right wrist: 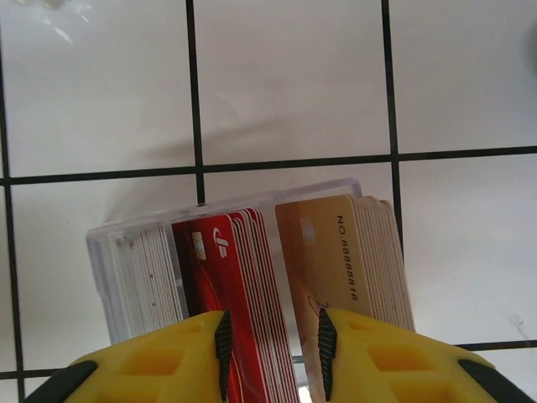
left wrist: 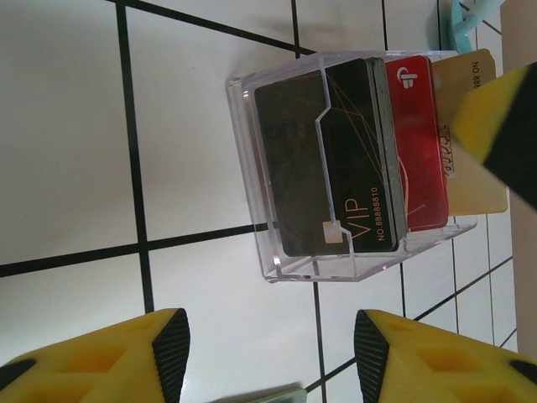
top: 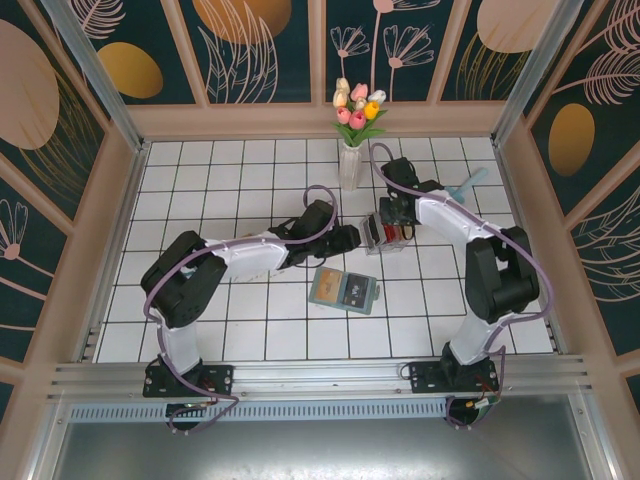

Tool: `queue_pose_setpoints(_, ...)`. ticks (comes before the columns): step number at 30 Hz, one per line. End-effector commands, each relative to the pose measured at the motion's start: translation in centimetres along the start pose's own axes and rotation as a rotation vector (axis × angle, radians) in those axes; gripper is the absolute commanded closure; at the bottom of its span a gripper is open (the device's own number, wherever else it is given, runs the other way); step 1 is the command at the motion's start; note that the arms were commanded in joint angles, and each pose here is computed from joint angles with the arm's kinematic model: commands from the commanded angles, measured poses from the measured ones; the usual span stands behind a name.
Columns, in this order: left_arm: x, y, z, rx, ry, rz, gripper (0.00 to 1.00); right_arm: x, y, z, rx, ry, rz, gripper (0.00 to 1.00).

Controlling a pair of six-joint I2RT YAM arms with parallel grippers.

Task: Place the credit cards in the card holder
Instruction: Pick up the credit card from the storage box.

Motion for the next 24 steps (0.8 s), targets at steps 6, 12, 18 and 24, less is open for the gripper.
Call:
queue_pose_setpoints(6, -0.3, -0.7, -0.2, 0.007, -0.008, 0.015, 0.43, 0.4, -1.4, 0.5, 0.063, 0.074, 0.029, 0.64)
queue_pose_setpoints(12, -0.3, -0.7, -0.1, 0.004, -0.009, 0.017, 0.43, 1.0, -2.0, 1.2, 0.138, 0.138, 0.046, 0.63)
queue_pose_setpoints(18, -0.2, -0.6, 0.0, 0.004, -0.005, 0.019, 0.43, 1.4, -2.6, 1.2, 0.196, 0.16, 0.057, 0.67)
queue_pose_setpoints(24, -0.1, -0.5, 0.1, 0.004, -0.002, 0.021, 0.42, 0.5, -1.2, 1.0, 0.264, 0.177, 0.012, 0.66)
Point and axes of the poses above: each hand's point on the last joint's axis, 136 mm out from that joint toward the fingers, its own y axis back along the fingers, its own z axis along the line the jaws close on, x = y × z, the point moved 6 cm from there along y, back along the fingers, and after that the axes turned 5 degrees about y, right-handed, at the moved point
